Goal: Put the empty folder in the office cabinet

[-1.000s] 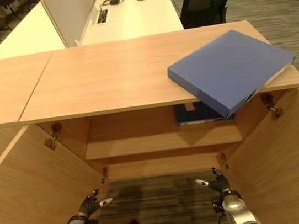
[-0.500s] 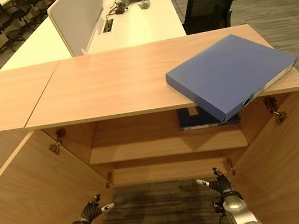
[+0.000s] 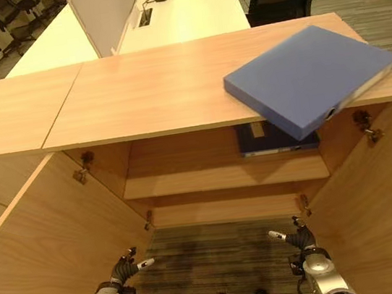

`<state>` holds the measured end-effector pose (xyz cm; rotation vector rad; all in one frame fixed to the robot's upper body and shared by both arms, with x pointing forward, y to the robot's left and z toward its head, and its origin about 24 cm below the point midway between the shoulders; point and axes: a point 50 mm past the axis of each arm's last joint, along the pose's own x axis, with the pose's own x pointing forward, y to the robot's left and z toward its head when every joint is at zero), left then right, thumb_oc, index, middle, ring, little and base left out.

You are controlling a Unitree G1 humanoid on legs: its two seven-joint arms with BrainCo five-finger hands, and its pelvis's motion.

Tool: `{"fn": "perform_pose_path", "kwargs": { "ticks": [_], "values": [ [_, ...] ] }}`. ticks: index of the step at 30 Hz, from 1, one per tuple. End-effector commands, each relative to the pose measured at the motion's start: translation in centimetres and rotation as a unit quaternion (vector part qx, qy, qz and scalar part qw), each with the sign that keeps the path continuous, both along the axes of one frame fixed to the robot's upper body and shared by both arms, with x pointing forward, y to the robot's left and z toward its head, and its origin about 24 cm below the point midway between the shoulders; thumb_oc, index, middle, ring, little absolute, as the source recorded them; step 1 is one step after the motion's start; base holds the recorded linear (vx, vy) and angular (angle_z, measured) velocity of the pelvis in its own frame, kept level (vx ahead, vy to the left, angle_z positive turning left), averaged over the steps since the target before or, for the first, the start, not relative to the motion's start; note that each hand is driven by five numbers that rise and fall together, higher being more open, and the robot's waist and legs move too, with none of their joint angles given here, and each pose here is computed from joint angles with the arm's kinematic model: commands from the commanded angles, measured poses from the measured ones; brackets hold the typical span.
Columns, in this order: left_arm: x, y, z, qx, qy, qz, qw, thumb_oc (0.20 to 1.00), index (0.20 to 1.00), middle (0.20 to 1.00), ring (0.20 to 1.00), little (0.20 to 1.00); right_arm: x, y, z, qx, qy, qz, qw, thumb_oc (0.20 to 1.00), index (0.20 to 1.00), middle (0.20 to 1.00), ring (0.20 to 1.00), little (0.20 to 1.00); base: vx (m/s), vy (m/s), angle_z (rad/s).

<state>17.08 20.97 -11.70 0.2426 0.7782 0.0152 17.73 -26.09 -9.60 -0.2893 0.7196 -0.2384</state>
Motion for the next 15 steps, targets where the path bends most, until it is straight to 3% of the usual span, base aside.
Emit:
{"fn": "perform_pose_path", "kwargs": {
  "ticks": [1,15],
  "values": [
    [1.59,0.90,1.32,0.014,-0.049,0.003,0.999,1.000,1.000,1.000,1.000,1.000,2.33,0.42,1.57,0.006,-0.056,0.011,0.998,1.000,1.000,1.000,1.000,1.000,0.02,0.054,-0.04],
    [0.66,1.38,0.75,0.016,-0.030,0.016,0.999,1.000,1.000,1.000,1.000,1.000,2.52,1.17,1.42,0.009,-0.052,0.025,0.998,1.000,1.000,1.000,1.000,1.000,0.00,0.023,-0.05]
  ]
}}
